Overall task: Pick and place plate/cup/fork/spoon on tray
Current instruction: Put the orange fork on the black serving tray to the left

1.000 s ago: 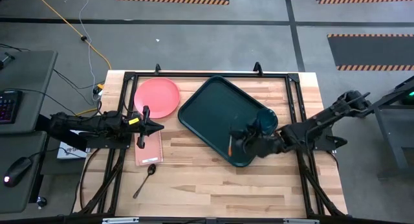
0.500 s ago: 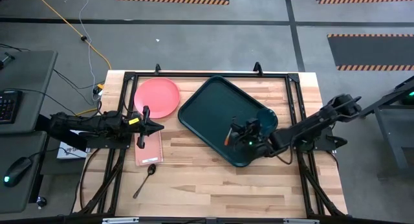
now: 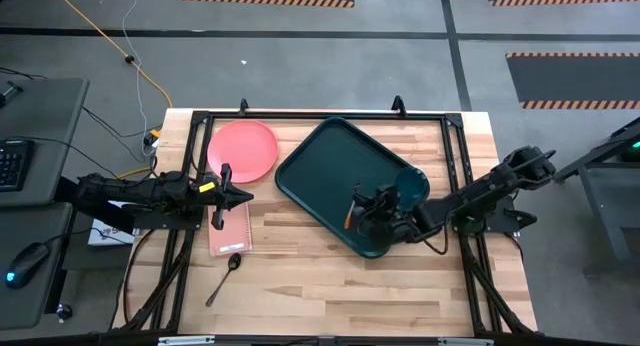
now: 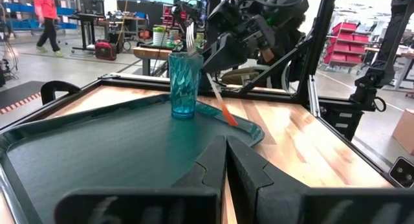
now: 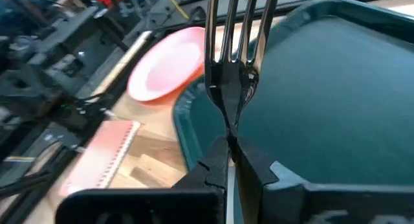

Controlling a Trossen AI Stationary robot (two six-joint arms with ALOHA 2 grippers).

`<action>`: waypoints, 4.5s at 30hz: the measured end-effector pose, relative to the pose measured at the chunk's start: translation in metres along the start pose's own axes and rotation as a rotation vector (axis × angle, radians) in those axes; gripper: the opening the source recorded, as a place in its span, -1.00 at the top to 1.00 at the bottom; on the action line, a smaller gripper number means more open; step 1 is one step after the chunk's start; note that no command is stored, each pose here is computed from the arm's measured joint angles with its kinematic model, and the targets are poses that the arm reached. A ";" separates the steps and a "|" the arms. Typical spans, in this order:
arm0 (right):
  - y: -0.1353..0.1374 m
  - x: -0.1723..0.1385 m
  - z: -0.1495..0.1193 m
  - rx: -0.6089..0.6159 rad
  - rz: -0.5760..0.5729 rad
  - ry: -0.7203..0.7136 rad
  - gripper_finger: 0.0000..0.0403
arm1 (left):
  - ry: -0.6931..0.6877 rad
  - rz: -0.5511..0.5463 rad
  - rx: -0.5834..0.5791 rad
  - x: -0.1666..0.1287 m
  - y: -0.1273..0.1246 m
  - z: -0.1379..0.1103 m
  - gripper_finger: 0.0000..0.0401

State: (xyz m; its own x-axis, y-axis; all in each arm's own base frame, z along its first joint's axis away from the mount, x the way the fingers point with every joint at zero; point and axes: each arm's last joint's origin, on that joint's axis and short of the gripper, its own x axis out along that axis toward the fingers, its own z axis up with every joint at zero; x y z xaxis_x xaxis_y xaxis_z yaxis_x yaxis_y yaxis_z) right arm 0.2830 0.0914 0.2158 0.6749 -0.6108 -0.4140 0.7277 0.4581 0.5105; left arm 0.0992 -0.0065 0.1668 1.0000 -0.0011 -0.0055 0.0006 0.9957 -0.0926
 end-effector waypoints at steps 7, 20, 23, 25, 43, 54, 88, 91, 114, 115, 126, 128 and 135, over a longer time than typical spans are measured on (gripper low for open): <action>0.025 0.007 0.017 -0.125 0.168 -0.075 1.00 | 0.000 0.000 0.000 0.000 0.000 0.000 0.97; 0.032 0.040 0.058 -0.383 0.378 -0.109 1.00 | 0.002 -0.001 0.150 0.000 0.000 0.000 0.97; 0.030 0.046 0.064 -0.412 0.417 -0.100 1.00 | 0.001 -0.001 0.150 0.000 0.000 0.000 0.97; 0.030 0.048 0.066 -0.428 0.443 -0.094 1.00 | 0.000 -0.001 0.147 0.000 0.000 0.000 0.97; 0.025 0.058 0.076 -0.513 0.431 -0.125 1.00 | -0.324 0.076 -0.054 -0.001 0.000 0.031 0.92; 0.027 0.063 0.094 -0.455 0.560 -0.187 1.00 | -0.194 0.108 -0.071 0.032 -0.002 0.035 0.09; 0.039 0.076 0.072 -0.504 0.916 -0.154 1.00 | 0.120 0.081 -0.101 0.159 -0.010 0.045 -0.32; 0.039 0.076 0.072 -0.521 0.918 -0.160 1.00 | 0.127 0.045 -0.106 0.159 -0.011 0.045 -0.11; 0.037 0.080 0.074 -0.496 0.891 -0.140 0.58 | 0.157 0.099 -0.050 0.139 -0.010 0.060 0.81; 0.036 0.080 0.074 -0.499 0.887 -0.134 0.52 | 0.142 0.121 -0.053 0.136 -0.010 0.064 0.81; 0.033 0.083 0.074 -0.519 0.832 -0.138 0.08 | 0.146 0.218 -0.026 0.108 -0.006 0.073 0.81; 0.033 0.084 0.073 -0.554 0.820 -0.144 0.06 | 0.138 0.196 -0.029 0.104 -0.007 0.076 0.81; 0.030 0.086 0.068 -0.714 0.799 -0.139 0.06 | 0.214 -0.154 -0.068 0.099 -0.017 0.074 0.81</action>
State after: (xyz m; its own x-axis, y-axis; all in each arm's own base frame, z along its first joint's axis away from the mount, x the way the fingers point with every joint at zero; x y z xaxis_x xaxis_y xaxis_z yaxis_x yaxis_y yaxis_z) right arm 0.3544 0.0087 0.2461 0.9989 -0.0159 -0.0440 0.0167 0.9997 0.0195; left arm 0.1988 -0.0168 0.2420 0.9642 -0.1785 -0.1960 0.1446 0.9738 -0.1754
